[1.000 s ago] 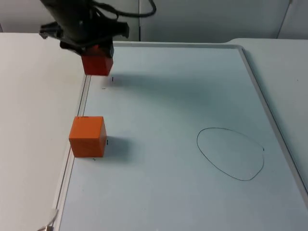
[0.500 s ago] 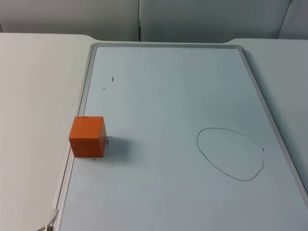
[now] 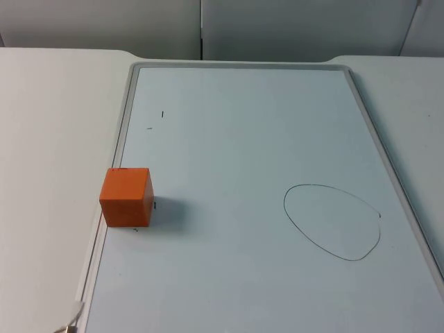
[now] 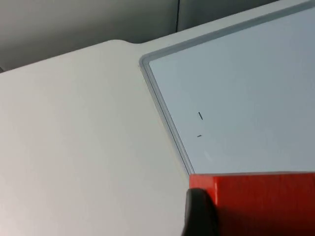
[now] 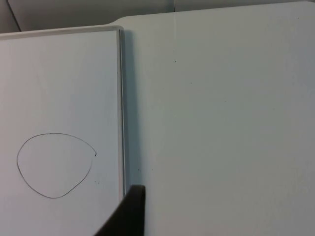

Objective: Pick up one cube with the left hand and another cube with the right hand. First place the cube in the right hand at the target position, then stack the cube in the left hand on top.

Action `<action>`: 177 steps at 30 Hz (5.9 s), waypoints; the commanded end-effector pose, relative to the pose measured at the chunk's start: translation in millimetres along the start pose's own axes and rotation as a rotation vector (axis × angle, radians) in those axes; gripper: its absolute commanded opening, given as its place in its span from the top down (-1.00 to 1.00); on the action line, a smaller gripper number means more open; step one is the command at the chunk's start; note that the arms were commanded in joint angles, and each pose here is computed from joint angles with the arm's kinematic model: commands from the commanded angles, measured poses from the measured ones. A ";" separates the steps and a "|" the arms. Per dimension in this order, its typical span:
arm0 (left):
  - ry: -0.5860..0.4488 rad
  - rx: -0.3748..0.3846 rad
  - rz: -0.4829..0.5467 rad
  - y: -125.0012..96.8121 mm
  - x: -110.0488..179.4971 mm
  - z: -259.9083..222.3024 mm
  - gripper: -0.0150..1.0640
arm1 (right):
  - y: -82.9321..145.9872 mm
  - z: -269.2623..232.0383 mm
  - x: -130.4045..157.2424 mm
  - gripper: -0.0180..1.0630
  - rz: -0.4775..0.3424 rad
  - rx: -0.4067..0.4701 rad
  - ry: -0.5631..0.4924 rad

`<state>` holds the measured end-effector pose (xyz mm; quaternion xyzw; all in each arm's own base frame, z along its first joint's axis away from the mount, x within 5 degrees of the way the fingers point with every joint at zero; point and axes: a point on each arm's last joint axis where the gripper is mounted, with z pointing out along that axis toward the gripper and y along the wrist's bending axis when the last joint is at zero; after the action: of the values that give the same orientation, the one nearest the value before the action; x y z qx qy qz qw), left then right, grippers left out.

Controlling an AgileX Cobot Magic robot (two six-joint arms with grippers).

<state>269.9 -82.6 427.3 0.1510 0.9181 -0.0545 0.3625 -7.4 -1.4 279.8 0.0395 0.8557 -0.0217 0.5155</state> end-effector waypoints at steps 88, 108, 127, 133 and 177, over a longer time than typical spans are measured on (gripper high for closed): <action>0.023 0.067 -0.072 -10.7 133.0 -4.8 0.60 | 365.1 304.3 -53.5 -0.91 -1.004 -0.986 0.458; 0.021 0.066 -0.087 -10.7 132.8 -4.8 0.60 | 393.3 354.1 -4.7 -0.88 -1.050 -1.017 0.618; 0.010 0.062 -0.084 -10.2 131.7 -4.8 0.60 | 395.9 360.5 2.3 -0.53 -1.073 -1.028 0.579; 0.010 0.062 -0.084 -10.2 131.7 -4.8 0.60 | 394.6 359.5 2.1 0.42 -1.082 -1.027 0.593; 0.029 0.062 -0.083 -10.3 133.5 -4.8 0.60 | 143.9 154.0 -152.1 0.97 -0.634 -0.474 0.488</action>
<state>173.4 -58.6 340.0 0.1227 0.9274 -0.0916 0.3414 212.0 127.2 345.1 -0.3521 0.9013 0.0268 0.2508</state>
